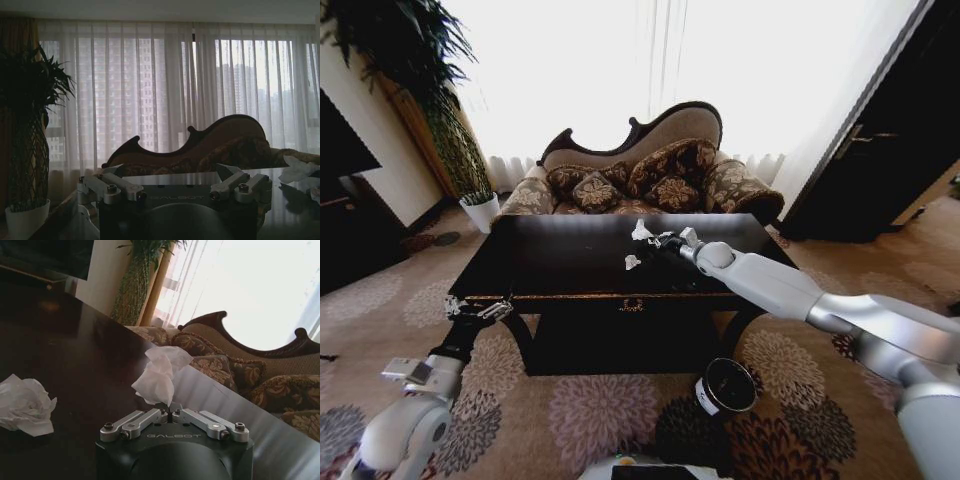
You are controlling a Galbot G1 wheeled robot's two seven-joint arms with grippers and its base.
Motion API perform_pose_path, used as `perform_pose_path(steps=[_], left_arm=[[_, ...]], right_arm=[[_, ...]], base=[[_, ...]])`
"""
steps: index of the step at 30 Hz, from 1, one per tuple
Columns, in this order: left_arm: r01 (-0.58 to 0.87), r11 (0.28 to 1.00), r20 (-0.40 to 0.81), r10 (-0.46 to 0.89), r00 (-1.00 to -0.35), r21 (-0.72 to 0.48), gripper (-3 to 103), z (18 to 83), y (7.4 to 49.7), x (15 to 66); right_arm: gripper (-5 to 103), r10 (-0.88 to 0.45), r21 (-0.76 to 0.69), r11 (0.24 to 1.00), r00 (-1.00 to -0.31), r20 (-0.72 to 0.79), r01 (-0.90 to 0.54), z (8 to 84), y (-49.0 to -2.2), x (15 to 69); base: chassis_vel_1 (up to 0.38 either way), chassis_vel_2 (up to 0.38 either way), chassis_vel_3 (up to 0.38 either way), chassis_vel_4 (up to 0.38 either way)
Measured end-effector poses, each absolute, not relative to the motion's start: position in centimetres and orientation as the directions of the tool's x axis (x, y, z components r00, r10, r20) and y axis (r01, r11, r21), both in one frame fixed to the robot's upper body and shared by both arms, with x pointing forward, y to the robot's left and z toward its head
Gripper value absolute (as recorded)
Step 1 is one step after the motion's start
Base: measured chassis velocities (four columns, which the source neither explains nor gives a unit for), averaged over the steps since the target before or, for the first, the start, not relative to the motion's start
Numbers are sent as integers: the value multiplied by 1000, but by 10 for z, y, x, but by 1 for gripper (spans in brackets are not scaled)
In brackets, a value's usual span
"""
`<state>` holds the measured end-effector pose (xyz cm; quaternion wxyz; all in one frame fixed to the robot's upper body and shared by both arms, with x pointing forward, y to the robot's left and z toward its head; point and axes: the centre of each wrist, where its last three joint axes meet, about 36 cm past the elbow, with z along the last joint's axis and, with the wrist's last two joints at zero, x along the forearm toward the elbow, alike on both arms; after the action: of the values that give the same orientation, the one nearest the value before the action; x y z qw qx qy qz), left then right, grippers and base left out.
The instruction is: Move to the front of the table and place the trash on the table into the trash bin.
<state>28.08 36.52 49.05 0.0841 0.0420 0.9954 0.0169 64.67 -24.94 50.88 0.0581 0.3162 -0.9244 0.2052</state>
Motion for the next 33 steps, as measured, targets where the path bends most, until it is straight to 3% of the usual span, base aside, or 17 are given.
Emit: perform_pose_path(steps=[11, 18, 25, 33], left_arm=[[81, 996, -166, 87, -982, 41, 100, 491, 365, 281], [81, 996, -166, 87, -982, 41, 100, 490, 365, 281], [81, 996, -166, 87, -982, 41, 100, 490, 365, 281], [81, 996, -166, 86, -982, 41, 100, 491, 365, 281]], right_arm=[[0, -473, -225, 835, -865, 169, -501, 516, -290, 613], [0, -370, -187, 901, -918, 141, -392, 512, -340, 576], [0, -268, -171, 944, -957, 111, -284, 505, -387, 533], [0, -219, -113, 967, -972, 82, -228, 496, -401, 488]], base=[[0, 0, 0, 0], [0, 0, 0, 0], [0, 0, 0, 0], [0, 0, 0, 0]])
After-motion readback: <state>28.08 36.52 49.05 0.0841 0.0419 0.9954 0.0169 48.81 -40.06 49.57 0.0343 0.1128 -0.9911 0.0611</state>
